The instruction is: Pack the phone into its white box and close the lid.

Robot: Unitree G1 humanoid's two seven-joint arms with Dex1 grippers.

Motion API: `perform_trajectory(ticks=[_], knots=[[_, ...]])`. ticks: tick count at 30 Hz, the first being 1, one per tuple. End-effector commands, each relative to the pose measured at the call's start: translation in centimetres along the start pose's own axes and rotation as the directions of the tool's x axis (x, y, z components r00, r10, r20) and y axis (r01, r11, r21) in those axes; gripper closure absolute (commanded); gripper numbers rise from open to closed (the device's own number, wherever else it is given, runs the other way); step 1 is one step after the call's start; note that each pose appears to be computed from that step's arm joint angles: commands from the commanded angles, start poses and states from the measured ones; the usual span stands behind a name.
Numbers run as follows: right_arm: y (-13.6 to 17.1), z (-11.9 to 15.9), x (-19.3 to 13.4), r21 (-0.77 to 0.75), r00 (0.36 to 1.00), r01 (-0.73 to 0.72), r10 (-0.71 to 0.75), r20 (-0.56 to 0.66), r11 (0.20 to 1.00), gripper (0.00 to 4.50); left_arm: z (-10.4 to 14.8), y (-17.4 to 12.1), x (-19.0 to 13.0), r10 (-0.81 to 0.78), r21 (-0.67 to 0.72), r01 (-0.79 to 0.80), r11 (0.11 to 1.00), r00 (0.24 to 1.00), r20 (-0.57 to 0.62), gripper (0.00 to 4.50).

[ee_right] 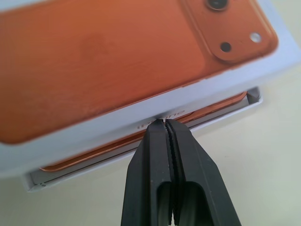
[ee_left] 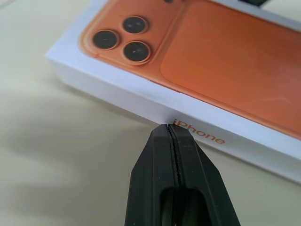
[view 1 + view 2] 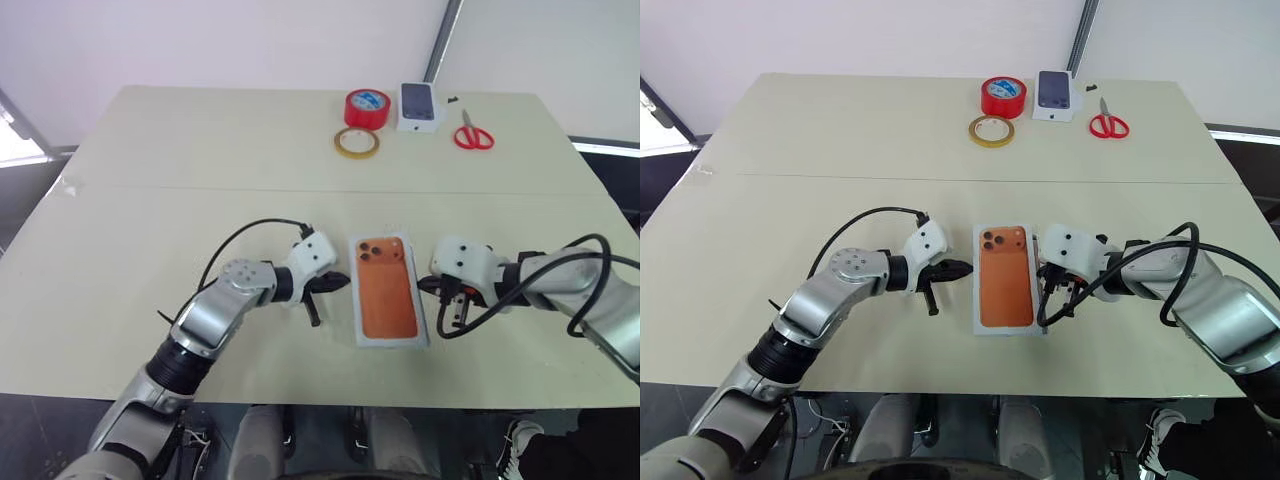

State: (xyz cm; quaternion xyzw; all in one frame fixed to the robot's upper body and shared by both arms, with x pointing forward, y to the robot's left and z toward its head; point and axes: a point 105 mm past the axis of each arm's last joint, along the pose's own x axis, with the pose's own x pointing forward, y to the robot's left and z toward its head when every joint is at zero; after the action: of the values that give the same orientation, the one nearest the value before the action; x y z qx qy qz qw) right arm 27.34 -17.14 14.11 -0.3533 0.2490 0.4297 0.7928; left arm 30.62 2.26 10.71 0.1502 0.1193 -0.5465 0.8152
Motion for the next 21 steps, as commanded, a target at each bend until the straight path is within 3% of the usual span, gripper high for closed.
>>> perform_trajectory(ticks=[1,21], knots=[[-0.1,1.3,-0.5,-0.036,0.999,0.025,-0.024,0.044,0.999,4.45,2.1,-0.4,0.8,-0.017,0.038,0.015,0.999,0.998,0.057,4.50],[-0.9,-0.4,-1.0,0.017,0.997,0.071,-0.071,0.000,0.997,4.45,2.1,-1.7,2.2,-0.078,0.049,0.076,0.996,0.996,0.046,4.50]])
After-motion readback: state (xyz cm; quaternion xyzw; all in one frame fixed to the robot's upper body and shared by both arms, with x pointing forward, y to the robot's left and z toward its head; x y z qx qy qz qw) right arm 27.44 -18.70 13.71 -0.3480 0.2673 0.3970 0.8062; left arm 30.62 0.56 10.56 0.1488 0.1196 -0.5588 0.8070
